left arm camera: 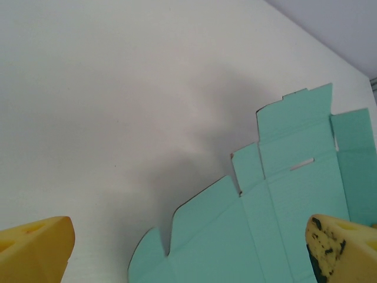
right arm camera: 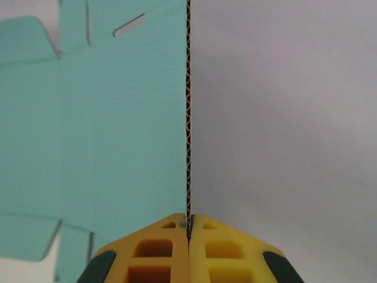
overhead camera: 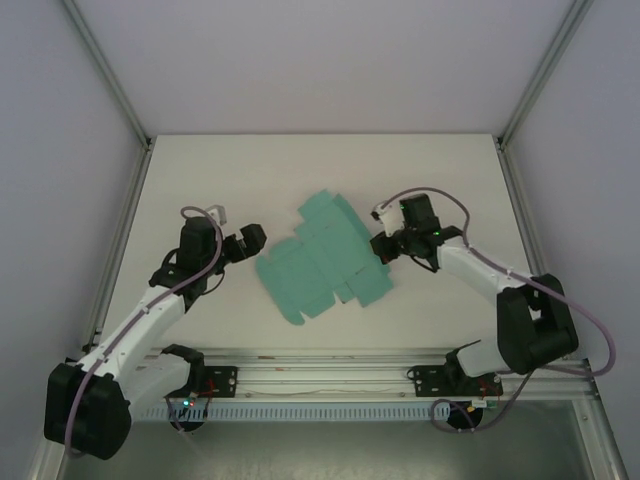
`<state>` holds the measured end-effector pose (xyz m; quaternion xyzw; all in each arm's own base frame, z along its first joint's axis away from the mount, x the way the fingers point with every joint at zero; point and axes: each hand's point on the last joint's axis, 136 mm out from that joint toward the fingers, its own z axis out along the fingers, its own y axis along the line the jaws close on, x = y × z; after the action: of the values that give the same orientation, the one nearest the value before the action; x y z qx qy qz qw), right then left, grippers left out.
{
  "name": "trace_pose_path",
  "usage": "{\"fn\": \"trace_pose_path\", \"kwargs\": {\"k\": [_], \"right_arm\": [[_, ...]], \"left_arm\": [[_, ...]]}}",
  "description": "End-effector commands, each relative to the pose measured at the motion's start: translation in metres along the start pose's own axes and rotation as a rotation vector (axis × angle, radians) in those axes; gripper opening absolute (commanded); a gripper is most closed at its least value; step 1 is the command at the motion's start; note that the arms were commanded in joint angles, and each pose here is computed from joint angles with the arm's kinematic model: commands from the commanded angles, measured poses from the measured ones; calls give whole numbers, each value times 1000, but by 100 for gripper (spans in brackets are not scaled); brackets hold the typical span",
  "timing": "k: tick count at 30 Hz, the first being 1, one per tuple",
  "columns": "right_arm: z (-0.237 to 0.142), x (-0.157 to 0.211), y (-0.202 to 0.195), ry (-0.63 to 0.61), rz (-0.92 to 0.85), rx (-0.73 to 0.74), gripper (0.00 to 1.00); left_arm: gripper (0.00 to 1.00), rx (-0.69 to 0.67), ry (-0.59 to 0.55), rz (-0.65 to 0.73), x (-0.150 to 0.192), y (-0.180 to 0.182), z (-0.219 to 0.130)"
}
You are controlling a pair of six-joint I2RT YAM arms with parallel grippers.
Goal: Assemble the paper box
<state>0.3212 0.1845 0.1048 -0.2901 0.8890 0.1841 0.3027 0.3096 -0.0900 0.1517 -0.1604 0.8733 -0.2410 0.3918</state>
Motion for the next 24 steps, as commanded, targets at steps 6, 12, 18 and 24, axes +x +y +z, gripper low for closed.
{"fn": "trace_pose_path", "kwargs": {"k": [6,12,18,24], "right_arm": [[11,-47,-13,-84,-425,308,0],[17,-54,26,-121,-793,345,0],[25,-63,43,-146,-1042,414,0],[32,-74,55,-134,-1210,472,0]], "left_arm": [[100,122,26,24,-5,-27,6],[100,158,44,18,-9,-38,9],[100,179,68,11,-13,-46,15],[100,216,100,2,-21,-62,20]]}}
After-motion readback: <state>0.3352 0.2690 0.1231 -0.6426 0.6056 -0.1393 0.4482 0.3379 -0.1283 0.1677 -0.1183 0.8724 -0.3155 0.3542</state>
